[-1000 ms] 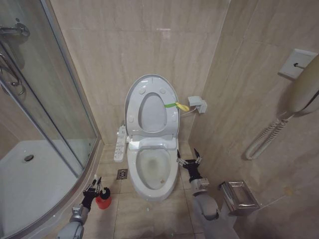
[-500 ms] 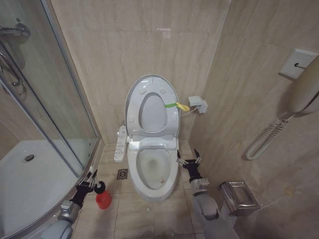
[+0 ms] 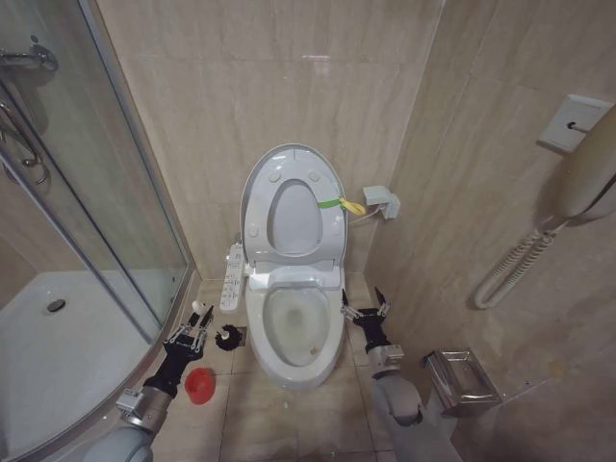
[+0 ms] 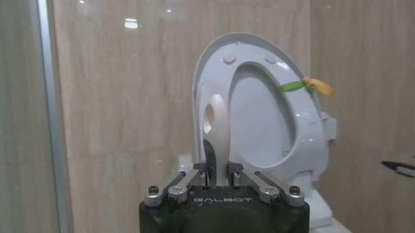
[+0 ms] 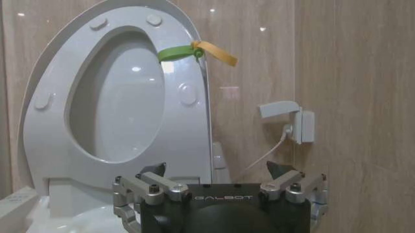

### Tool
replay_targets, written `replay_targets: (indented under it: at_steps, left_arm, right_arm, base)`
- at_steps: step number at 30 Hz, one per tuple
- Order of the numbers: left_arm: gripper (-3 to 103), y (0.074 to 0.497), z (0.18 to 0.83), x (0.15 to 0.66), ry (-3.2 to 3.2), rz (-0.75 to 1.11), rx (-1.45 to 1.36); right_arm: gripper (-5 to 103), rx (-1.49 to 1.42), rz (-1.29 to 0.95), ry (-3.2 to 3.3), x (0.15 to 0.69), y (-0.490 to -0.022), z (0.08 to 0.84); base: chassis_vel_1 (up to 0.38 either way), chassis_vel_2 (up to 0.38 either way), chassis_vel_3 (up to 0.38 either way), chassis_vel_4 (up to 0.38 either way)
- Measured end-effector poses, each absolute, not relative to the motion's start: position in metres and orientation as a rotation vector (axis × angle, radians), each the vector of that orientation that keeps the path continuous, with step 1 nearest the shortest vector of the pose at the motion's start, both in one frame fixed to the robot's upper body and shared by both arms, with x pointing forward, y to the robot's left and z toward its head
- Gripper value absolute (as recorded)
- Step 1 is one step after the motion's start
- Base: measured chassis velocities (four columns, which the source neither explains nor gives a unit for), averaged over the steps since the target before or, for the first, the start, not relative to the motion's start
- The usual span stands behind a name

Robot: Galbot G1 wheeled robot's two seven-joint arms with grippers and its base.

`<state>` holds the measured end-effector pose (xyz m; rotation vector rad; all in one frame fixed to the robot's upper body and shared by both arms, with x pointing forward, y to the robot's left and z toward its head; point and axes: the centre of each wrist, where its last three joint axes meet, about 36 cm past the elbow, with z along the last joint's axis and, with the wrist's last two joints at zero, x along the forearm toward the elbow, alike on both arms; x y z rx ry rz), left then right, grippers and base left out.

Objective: Open the toilet lid, clean the toilet bowl with a toilet brush, close the toilet lid, and flush.

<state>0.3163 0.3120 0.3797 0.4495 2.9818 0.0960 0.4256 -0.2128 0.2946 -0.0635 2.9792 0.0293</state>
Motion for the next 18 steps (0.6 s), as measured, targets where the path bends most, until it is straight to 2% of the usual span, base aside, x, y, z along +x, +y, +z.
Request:
replay_targets:
  at_steps: [8,18]
  left_arm:
    - [19,0.312,0.4,0.309,2.973,0.11,0.476]
    - [19,0.325,0.428,0.357,2.896,0.093,0.526]
  right_arm:
    - [100,-0.064,0.029,2.979,0.426,-0.213,0.295]
    - [100,-0.063,0.029,2.979,0.426,-0.213,0.295]
  base:
    - [0.0,0.0,0.0,0.0]
    - [0.0,0.0,0.0,0.0]
